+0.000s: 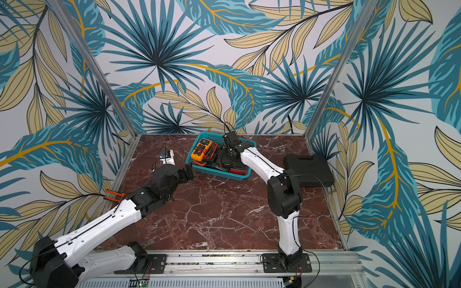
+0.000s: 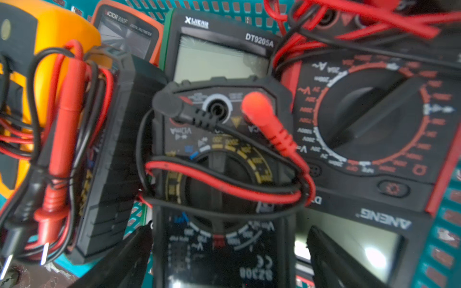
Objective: Put the multimeter into the basket
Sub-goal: Place the multimeter in the basket.
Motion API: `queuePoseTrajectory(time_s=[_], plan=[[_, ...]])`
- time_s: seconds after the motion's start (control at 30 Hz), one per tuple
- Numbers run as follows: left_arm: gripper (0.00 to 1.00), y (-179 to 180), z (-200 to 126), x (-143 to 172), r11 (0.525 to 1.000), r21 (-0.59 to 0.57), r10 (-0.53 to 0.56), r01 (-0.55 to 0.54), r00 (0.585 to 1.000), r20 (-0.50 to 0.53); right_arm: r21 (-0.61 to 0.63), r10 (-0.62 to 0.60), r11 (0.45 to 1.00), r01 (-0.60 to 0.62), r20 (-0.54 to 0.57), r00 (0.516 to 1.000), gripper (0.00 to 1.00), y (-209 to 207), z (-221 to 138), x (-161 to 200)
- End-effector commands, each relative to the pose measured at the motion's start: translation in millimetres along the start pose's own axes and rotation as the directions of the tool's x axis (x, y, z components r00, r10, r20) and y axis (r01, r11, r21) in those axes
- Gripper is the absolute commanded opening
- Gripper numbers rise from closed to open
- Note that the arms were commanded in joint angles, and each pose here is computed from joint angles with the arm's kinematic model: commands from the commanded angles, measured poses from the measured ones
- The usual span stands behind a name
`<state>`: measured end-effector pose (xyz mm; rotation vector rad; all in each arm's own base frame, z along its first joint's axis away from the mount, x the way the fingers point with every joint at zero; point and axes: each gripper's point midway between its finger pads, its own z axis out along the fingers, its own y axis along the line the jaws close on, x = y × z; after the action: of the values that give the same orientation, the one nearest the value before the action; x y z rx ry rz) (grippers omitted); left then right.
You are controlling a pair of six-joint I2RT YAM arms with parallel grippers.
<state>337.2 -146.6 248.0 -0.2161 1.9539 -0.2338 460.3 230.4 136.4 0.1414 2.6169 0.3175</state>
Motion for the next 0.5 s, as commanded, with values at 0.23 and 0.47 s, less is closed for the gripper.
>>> queuePoseTrajectory(time_s=[0.23, 0.47], plan=[[1.00, 15, -6, -5, 0.999, -0.042, 0.019, -0.018, 0.999, 0.037, 0.000, -0.018, 1.000, 0.019, 0.099, 0.995, 1.00, -12, -68, 0], [1.00, 29, -8, -11, 0.989, -0.121, 0.090, -0.082, 0.994, 0.060, 0.111, -0.068, 0.993, 0.047, 0.197, 0.978, 1.00, -51, -114, 10]])
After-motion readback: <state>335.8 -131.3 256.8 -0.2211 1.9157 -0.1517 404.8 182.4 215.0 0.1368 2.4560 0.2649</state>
